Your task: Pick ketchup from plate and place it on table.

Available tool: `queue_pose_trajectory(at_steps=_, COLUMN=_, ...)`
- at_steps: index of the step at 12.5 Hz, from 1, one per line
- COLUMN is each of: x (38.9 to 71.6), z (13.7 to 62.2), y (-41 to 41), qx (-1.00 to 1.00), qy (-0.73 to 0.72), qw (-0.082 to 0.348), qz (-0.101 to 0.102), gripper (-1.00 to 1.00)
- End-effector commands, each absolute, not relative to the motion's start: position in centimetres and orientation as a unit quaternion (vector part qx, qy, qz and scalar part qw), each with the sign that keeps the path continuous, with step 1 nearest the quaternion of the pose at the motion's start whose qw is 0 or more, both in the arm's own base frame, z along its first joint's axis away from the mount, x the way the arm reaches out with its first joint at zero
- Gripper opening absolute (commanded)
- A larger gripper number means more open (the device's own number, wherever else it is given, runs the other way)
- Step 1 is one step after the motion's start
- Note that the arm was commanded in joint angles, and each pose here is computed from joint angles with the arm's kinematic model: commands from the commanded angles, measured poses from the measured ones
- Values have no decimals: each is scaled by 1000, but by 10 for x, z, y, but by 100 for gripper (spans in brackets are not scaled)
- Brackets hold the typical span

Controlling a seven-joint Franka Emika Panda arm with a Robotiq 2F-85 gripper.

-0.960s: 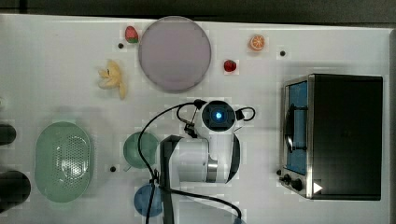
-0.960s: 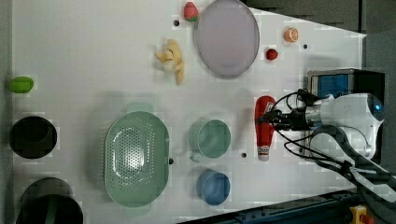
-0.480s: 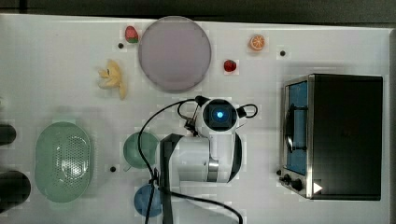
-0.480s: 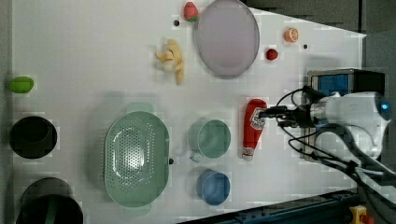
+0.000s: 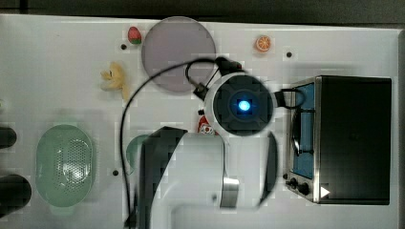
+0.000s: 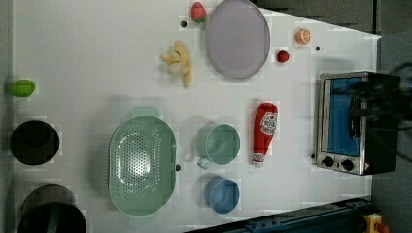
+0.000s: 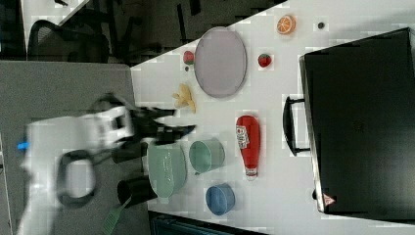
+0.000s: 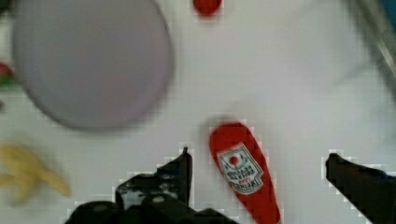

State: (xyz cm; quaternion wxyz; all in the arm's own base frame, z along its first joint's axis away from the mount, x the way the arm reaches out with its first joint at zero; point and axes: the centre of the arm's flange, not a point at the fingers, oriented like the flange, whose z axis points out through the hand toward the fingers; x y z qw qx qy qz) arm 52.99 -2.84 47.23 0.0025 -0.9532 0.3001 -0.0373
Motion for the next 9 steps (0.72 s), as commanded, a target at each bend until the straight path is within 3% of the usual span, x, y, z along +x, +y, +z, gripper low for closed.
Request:
queue_pose_trajectory(at_steps=1, x=519, z=532, y=-31, qx=-905, qy=426, qw=-3, qz=-21, gripper=100)
queue_pose_trajectory(at_steps=2, x=517, z=552, y=-29, qx=-904, qy=426, qw=-4, qz=-20, gripper=100)
queue_pose_trajectory(at_steps=3, x=513, z=566, y=-29, qx=-904, qy=427, qw=-10, qz=-7, gripper=100)
queue_pose_trajectory(at_steps=5, x=503, z=580, y=-29, qx=-903, qy=428, qw=-25, qz=33, gripper=100)
queue_pose_trajectory(at_steps=9, x=507, z=595, y=-28, qx=-904, qy=427, qw=-18, qz=18, gripper=100)
